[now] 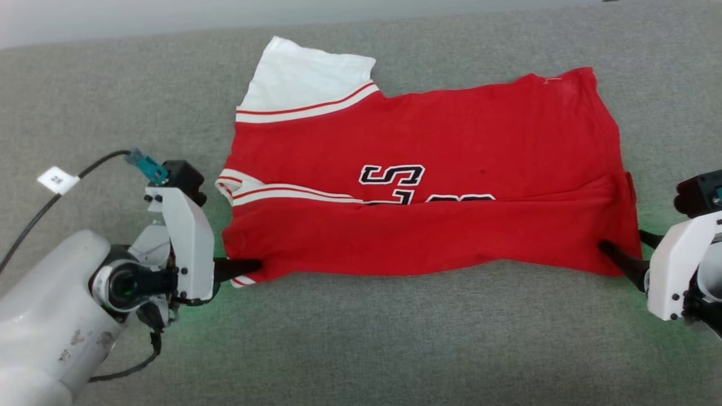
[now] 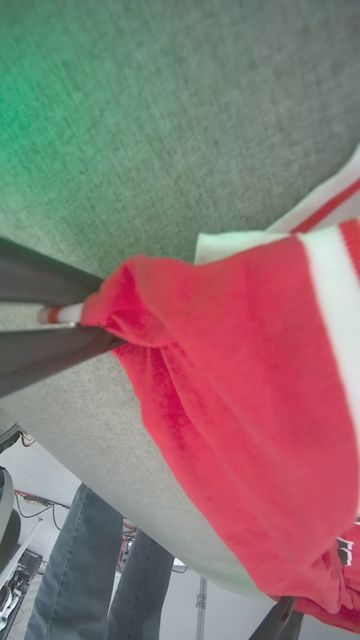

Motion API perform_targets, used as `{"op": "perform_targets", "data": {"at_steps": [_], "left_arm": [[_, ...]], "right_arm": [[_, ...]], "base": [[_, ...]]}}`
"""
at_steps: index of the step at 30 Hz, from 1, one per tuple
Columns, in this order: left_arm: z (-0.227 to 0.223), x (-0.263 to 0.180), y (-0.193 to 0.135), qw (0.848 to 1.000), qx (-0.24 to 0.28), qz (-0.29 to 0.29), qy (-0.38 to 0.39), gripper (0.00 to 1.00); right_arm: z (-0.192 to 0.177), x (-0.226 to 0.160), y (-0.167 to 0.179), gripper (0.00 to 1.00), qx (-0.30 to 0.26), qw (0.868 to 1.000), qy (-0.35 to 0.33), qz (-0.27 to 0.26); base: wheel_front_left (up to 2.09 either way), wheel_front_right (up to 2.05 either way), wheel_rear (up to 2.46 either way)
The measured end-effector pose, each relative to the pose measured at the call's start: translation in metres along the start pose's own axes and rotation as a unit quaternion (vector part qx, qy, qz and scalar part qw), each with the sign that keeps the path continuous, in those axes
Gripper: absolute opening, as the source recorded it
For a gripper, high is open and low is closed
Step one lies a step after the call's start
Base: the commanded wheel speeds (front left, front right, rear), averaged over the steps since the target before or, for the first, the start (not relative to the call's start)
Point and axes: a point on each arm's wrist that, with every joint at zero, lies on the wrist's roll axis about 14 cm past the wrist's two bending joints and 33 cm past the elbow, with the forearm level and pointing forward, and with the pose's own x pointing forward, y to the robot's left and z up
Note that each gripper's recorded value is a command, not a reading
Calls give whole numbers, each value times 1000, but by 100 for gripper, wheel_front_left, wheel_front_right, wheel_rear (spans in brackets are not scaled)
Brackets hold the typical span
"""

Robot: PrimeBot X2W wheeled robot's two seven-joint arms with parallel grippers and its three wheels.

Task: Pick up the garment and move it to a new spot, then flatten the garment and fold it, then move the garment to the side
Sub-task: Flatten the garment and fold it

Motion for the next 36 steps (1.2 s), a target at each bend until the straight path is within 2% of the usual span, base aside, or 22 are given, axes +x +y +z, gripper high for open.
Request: {"op": "perform_targets", "data": {"at_steps": [5,6,7,8,20,27,36], "left_arm": [[1,1,0,1000,-3,-6,-9,0],[1,1,0,1000,-4,-6,-10,0],[1,1,0,1000,-5,-6,-12,0],[2,1,0,1000,-5,-7,-14,0],[-4,-17,1,999,-10,-21,-38,0],[-28,-32,-10,999,10,-38,-29,0],[-56,-44,-31,998,19,-55,-16,0]], "right_arm": [[-8,11,0,100,-8,999,32,-6],[-10,13,1,55,-5,999,36,-5],[-12,15,2,30,-7,999,41,-4],[-11,16,2,0,-6,999,41,-4],[-5,9,5,0,-1,1000,17,5],[-21,-8,6,0,-14,999,41,24],[-35,-22,-4,0,-16,998,59,20]], "base": [[0,0,0],[0,0,0],[0,0,0],[0,0,0],[0,0,0],[0,0,0],[0,0,0]]}}
